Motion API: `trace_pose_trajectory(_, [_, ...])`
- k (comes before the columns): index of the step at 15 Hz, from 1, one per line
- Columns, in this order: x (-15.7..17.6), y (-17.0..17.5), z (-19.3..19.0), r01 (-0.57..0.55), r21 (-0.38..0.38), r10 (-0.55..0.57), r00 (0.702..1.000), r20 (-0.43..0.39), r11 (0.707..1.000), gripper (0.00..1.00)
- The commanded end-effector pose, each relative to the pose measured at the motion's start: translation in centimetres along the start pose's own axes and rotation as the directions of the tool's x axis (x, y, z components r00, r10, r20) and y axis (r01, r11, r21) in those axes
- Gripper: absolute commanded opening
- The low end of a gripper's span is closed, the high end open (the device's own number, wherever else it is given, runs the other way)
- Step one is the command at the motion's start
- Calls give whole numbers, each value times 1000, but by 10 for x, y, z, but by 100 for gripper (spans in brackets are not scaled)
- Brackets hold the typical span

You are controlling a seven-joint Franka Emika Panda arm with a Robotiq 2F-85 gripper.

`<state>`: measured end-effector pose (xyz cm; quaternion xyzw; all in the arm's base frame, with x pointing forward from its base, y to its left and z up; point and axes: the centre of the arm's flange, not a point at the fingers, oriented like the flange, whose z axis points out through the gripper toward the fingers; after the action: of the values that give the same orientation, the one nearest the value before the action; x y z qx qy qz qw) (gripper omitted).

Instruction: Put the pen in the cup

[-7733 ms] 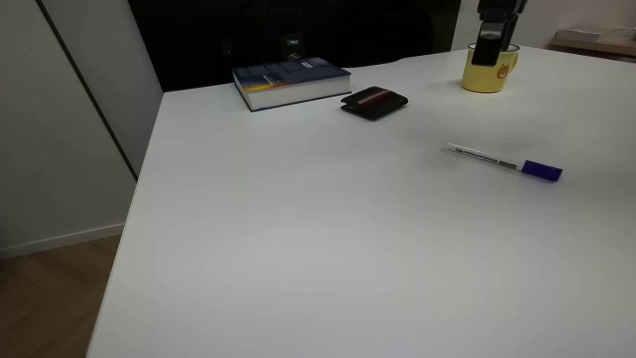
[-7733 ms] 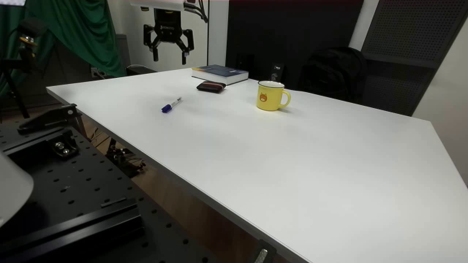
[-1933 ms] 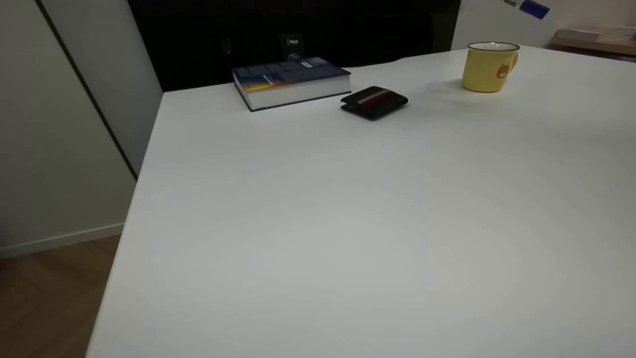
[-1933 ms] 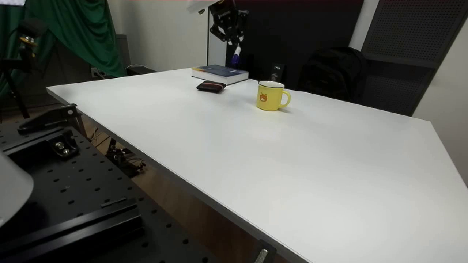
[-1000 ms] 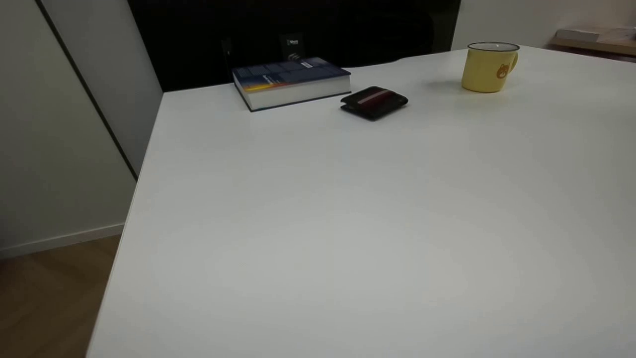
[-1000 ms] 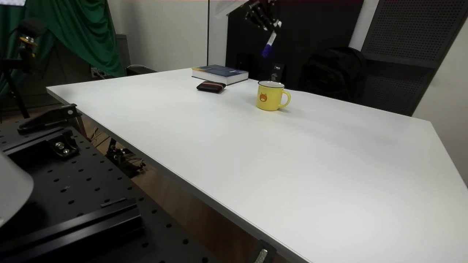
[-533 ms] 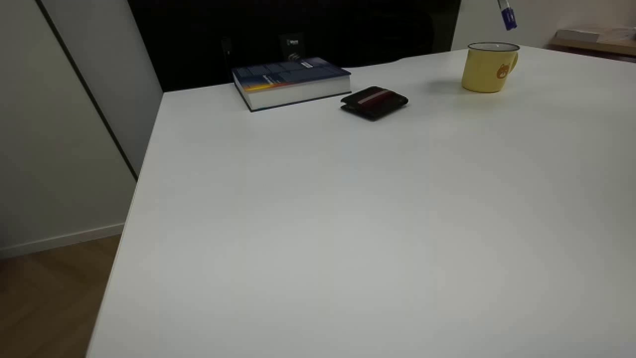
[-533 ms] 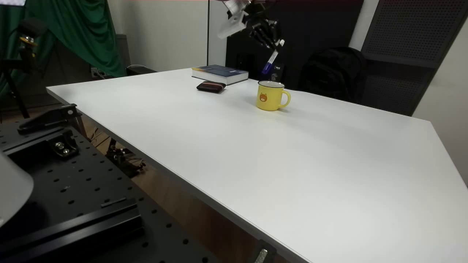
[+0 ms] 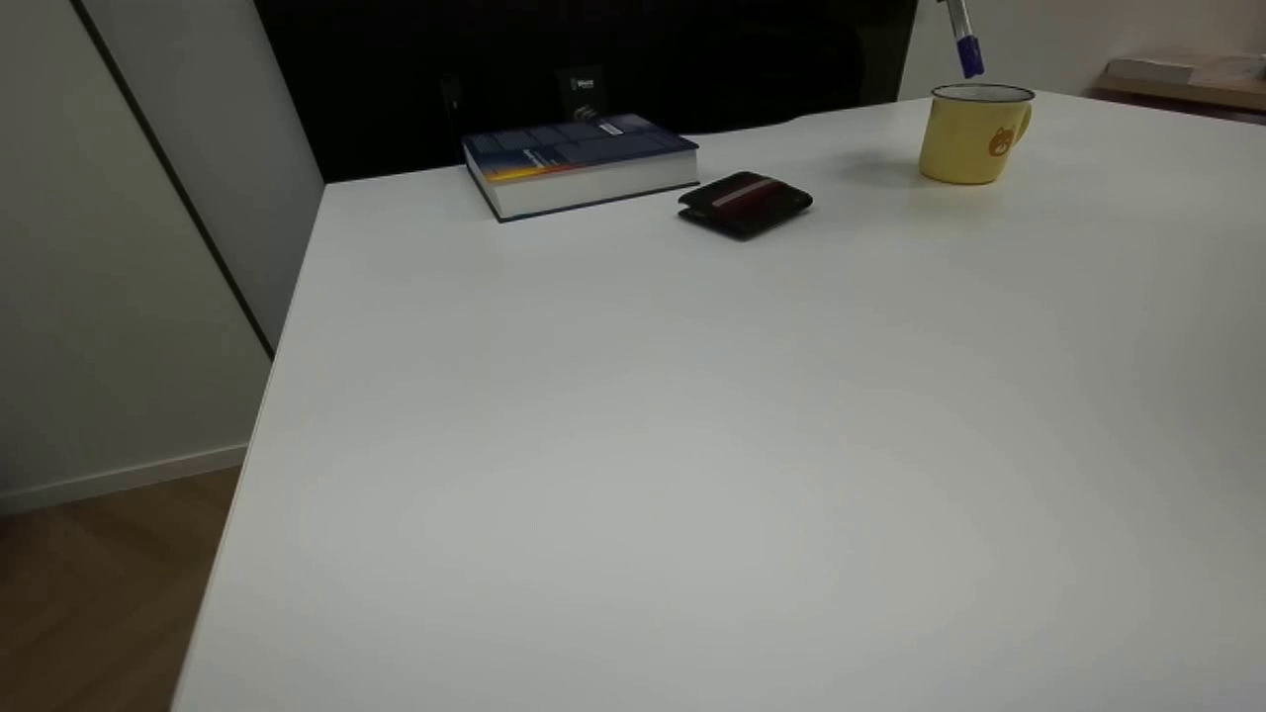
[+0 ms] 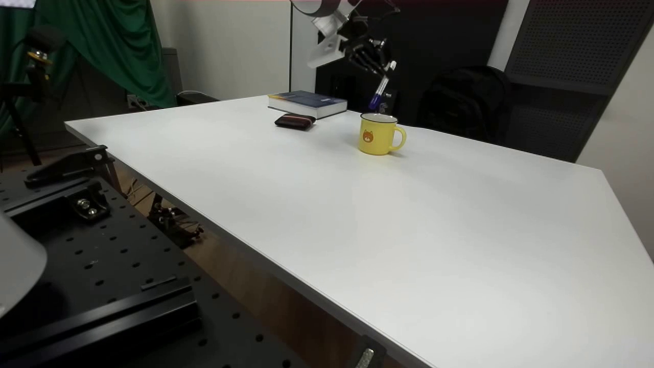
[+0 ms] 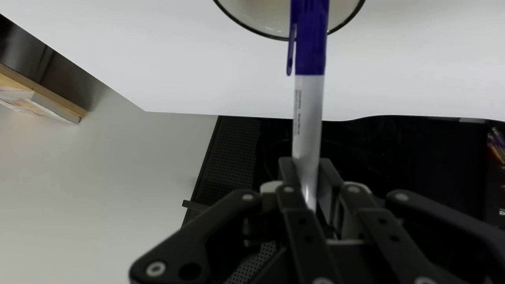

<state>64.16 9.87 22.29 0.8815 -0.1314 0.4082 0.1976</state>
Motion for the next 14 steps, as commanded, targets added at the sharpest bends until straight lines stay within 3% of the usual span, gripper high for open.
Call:
trace_pose_trajectory(1, [-9, -1, 21, -2, -22, 1, 998, -67, 1000, 4])
trace_pose_trajectory(14, [-27, 25, 35, 3, -75, -7, 998, -55, 997, 4])
